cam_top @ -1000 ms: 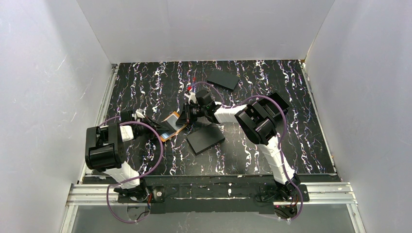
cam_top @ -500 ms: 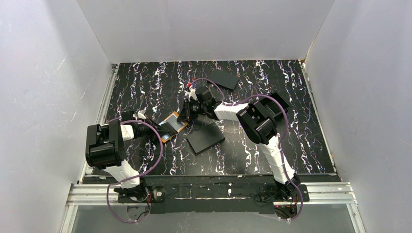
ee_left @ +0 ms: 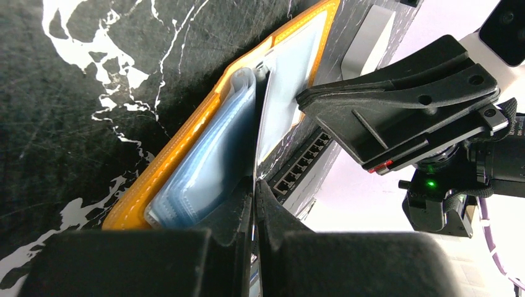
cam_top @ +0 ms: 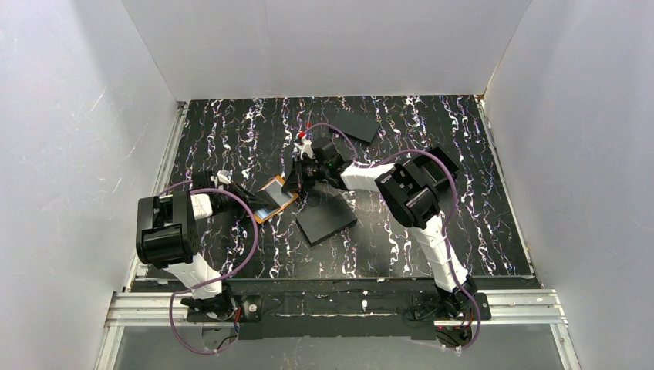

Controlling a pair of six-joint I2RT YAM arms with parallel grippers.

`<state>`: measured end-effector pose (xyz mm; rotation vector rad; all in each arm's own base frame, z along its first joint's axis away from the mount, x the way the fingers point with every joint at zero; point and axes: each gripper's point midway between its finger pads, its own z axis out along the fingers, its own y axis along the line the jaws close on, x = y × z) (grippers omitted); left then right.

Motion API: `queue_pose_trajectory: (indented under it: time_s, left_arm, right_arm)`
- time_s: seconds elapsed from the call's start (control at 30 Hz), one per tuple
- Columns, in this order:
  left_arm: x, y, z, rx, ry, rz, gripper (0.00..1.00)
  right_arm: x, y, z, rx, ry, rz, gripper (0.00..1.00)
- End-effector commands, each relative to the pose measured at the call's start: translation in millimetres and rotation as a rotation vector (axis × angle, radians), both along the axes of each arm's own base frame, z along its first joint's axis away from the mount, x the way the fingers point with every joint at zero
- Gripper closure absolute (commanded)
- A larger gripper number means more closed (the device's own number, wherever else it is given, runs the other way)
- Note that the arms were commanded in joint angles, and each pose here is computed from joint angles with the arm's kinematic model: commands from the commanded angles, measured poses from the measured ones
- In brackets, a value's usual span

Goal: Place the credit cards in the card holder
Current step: Insert the credit card into the card holder.

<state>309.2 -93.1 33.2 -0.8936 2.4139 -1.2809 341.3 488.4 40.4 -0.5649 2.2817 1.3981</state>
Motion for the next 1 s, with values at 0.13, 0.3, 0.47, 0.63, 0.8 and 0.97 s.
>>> queue_pose_trajectory:
  time_s: [0.13,0.3,0.47,0.63,0.8,0.97]
  left_arm:
    - [6.0,5.7,-6.4,0.040,0.008,0.020,1.00]
    - [9.5,10.4,-3.7,0.080,-0.026,0.032,1.00]
    - [10.8,13.0,-4.8,0.100,-0.034,0.057,1.00]
    - [8.9,16.3,-6.5,0.124,-0.043,0.087,1.00]
    - [9.1,17.6,-5.9,0.136,-0.053,0.099,1.00]
    - [10.4,18.7,-3.9,0.160,-0.095,0.115,1.00]
  right_arm:
    - [-2.3,-5.7,-33.0,-0.064,0.042,-0.008,0.87]
    - [-4.7,-2.0,-34.3,-0.061,0.045,0.001,0.88]
    - [-5.1,-1.8,-36.4,-0.062,0.048,0.004,0.88]
    - [-5.4,-1.4,-36.7,-0.057,0.053,0.004,0.89]
    - [-7.4,-1.6,-37.7,-0.051,0.063,0.004,0.89]
    - [-8.1,-0.9,-37.4,-0.047,0.068,0.005,0.90]
